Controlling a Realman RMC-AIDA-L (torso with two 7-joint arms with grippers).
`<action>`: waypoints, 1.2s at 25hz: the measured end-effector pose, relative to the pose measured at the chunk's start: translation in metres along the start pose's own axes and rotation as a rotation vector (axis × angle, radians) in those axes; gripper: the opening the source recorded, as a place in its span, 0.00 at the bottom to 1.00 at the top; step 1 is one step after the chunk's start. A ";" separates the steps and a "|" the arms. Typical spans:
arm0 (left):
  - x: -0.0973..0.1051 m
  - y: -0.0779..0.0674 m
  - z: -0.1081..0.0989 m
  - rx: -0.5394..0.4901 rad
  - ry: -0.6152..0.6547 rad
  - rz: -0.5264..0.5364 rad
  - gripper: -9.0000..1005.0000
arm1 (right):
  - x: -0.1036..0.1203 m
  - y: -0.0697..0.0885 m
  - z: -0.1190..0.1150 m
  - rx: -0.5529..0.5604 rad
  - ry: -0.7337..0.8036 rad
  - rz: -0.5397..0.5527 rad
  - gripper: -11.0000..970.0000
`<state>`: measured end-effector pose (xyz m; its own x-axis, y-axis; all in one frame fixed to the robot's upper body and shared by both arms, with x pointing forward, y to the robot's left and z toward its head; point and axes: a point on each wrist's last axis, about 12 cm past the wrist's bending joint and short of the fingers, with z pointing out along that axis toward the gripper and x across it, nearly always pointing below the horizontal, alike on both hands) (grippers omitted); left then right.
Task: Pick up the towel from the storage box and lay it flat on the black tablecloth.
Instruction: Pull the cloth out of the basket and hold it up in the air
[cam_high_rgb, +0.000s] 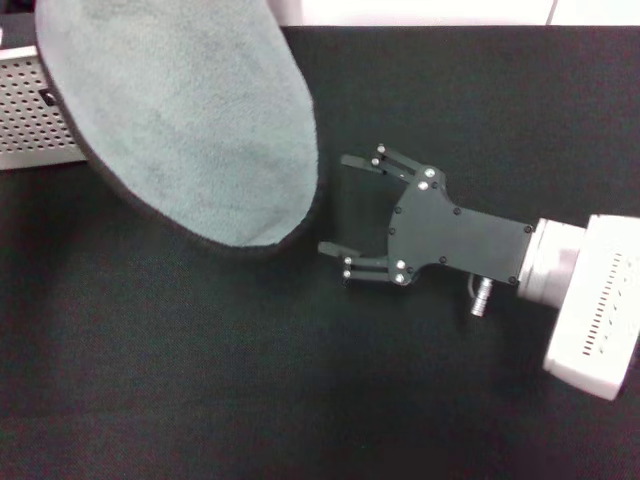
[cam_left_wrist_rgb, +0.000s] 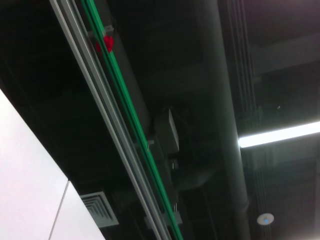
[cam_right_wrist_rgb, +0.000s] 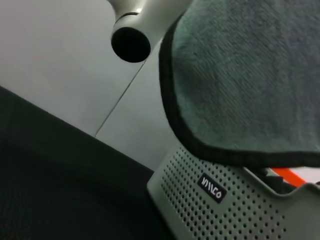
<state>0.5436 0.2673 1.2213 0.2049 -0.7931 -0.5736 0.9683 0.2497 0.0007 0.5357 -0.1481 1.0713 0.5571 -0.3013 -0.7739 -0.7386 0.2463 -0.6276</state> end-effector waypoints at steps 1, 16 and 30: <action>0.001 0.001 0.001 -0.001 -0.003 0.000 0.03 | -0.001 -0.001 0.002 0.002 0.000 -0.004 0.90; 0.007 0.009 0.009 -0.027 -0.014 0.054 0.03 | -0.019 -0.027 0.010 0.085 -0.067 -0.051 0.90; 0.013 0.012 0.012 -0.045 -0.049 0.069 0.03 | -0.021 -0.039 0.010 0.117 -0.086 -0.062 0.90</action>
<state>0.5594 0.2537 1.2236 0.2786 -0.7989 -0.5330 0.9445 0.3285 0.0013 0.5569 -0.1422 1.1114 0.6342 -0.2408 -0.7347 -0.6552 0.3370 -0.6761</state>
